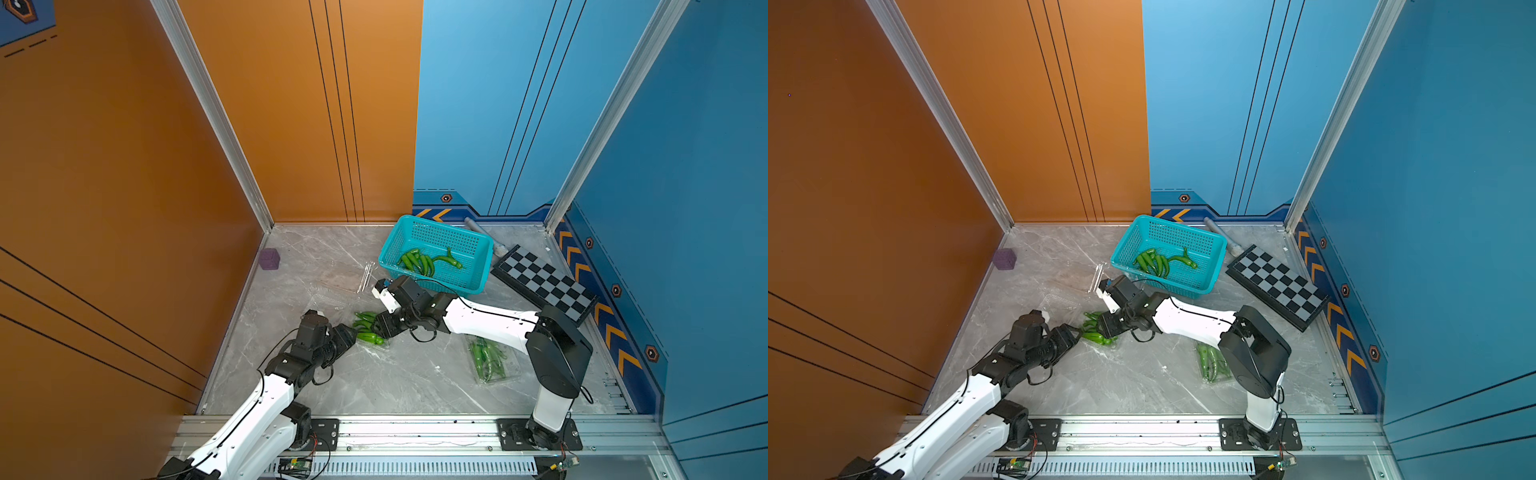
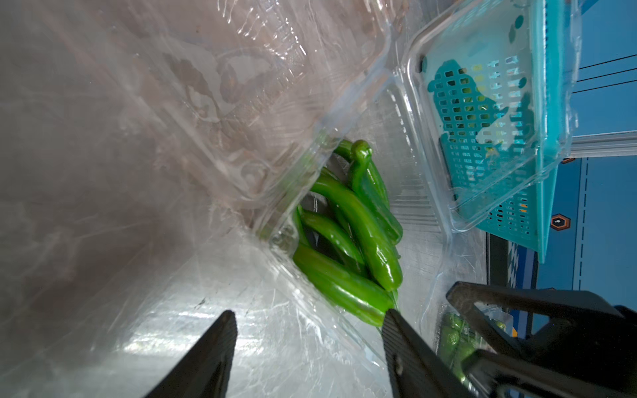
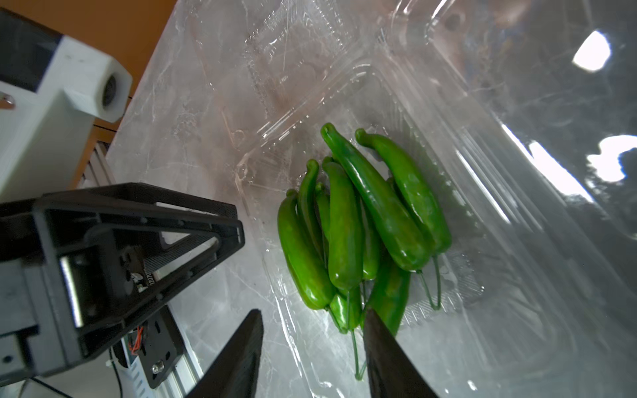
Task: Take small green peppers out of containers
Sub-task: Pick up the green pepper from the packing box.
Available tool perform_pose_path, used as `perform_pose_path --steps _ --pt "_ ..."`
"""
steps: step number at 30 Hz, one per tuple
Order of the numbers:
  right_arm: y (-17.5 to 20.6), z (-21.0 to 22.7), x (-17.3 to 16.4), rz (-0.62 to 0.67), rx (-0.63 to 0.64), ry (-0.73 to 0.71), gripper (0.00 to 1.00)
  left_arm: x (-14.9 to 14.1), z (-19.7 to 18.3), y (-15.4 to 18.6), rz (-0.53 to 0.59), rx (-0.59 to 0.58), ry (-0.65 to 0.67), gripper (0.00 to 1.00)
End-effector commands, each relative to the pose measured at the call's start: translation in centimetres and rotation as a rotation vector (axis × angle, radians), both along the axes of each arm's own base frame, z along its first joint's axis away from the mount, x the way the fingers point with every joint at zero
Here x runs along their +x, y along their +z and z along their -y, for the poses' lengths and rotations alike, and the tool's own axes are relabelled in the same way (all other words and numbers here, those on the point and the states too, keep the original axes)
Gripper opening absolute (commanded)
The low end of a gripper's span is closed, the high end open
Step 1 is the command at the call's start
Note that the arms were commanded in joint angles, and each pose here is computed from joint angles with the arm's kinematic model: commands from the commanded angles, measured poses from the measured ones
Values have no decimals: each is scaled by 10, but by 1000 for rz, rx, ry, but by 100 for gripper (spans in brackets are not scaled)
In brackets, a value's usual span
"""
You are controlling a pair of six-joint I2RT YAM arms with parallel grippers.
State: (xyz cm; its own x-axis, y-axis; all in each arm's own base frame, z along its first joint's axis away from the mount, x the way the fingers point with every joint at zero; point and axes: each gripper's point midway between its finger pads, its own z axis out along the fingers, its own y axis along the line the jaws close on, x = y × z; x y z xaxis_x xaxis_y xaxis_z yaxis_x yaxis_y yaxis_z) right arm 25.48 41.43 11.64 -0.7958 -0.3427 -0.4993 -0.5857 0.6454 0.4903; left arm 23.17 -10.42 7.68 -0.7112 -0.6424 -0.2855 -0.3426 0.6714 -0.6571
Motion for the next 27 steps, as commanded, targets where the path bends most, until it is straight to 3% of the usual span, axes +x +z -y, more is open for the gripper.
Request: perform_pose_path --steps 1,27 --pt "-2 -8 0 -65 65 -14 49 -2 -6 -9 -15 21 10 69" --pt "-45 -9 1 -119 18 -42 46 3 -4 -12 -18 6 3 69"
